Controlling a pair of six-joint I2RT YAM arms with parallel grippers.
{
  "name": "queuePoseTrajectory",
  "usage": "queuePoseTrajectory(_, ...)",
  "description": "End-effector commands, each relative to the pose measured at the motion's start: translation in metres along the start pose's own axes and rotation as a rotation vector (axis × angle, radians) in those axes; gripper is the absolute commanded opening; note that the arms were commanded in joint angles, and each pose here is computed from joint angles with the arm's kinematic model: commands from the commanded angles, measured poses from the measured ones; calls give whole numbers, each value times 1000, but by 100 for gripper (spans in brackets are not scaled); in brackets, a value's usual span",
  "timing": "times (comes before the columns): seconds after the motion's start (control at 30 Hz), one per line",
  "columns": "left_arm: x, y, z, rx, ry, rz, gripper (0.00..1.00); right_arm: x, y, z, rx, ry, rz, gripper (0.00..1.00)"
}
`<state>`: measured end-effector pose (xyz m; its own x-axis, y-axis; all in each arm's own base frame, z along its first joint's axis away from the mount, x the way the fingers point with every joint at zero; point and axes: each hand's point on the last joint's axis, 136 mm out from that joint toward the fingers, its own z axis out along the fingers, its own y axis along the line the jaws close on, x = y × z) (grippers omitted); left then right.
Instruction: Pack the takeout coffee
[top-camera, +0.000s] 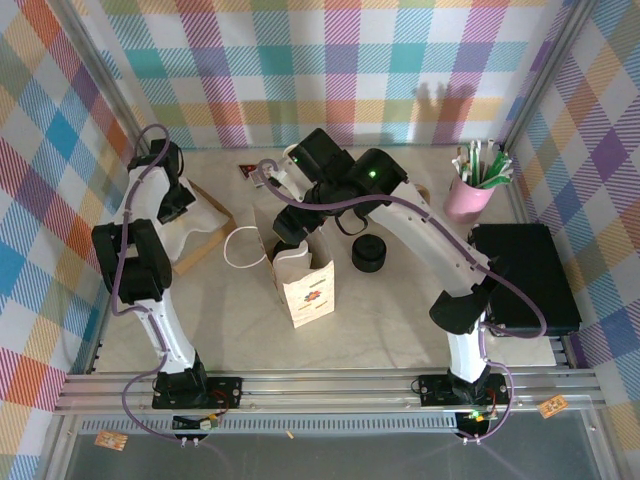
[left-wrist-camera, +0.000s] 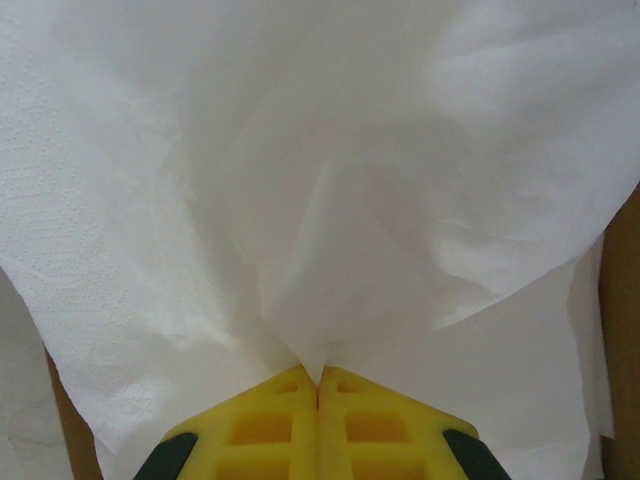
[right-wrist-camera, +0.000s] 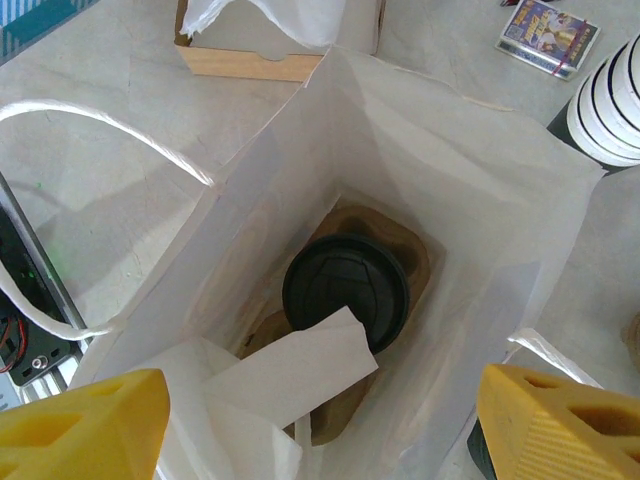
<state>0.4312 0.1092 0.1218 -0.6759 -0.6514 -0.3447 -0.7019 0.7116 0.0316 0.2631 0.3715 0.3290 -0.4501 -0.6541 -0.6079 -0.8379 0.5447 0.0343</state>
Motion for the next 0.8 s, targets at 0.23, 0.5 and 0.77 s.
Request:
queuePoseTrajectory(0.23,-13,8,-46,75,-85,-64,0,-7,-3,-5,2,-30,33,81)
queuePoseTrajectory(0.5,-19,11,-76,115,-141,-75,0,-12,-6,-9,7,-56,61,81)
queuePoseTrajectory(0.77,-17,10,-103,173,-169,-76,0,-17,-7,-13,5,-85,86,81)
